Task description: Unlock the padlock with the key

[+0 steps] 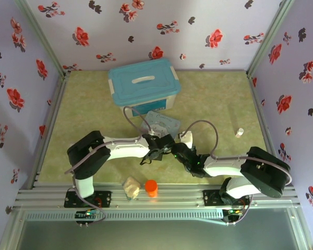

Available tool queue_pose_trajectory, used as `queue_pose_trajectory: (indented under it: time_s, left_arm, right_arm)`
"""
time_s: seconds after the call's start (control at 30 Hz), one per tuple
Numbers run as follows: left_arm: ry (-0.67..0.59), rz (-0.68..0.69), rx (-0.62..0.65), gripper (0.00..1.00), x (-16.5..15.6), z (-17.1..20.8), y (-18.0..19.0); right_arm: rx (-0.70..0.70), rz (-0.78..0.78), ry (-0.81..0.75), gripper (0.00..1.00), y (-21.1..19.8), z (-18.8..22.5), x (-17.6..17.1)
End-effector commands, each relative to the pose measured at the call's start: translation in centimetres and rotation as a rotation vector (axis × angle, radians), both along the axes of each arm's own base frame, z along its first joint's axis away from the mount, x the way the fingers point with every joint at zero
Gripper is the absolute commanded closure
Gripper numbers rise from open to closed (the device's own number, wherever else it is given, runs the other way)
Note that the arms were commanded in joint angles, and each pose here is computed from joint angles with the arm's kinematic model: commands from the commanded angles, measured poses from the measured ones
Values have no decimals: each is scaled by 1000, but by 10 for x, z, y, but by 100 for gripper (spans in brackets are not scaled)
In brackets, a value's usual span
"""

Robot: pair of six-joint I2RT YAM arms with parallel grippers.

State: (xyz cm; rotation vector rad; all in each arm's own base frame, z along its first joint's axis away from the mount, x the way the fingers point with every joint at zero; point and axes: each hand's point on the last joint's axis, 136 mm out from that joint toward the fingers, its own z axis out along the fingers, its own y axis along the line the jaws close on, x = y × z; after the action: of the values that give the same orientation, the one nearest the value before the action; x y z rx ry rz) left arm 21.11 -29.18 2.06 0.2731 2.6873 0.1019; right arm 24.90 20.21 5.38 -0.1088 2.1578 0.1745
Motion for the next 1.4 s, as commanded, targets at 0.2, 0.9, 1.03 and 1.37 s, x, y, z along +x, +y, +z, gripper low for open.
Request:
queue_pose_trajectory:
  time_s: [0.2, 0.9, 1.03, 1.37]
  left_arm:
    - [-17, -60, 54, 72, -19, 10, -12]
    - [-13, -66, -258, 65, -36, 62, -45]
    - [26, -68, -290, 65, -43, 51, -50]
    - [-86, -46, -446, 61, -26, 111, -27]
  right_arm:
    - [21, -60, -12, 58, -9, -3, 3]
    - [67, -112, -10, 57, -34, -9, -4]
    - [71, -113, -13, 57, -35, -7, -5]
    - [253, -23, 49, 50, -22, 18, -23]
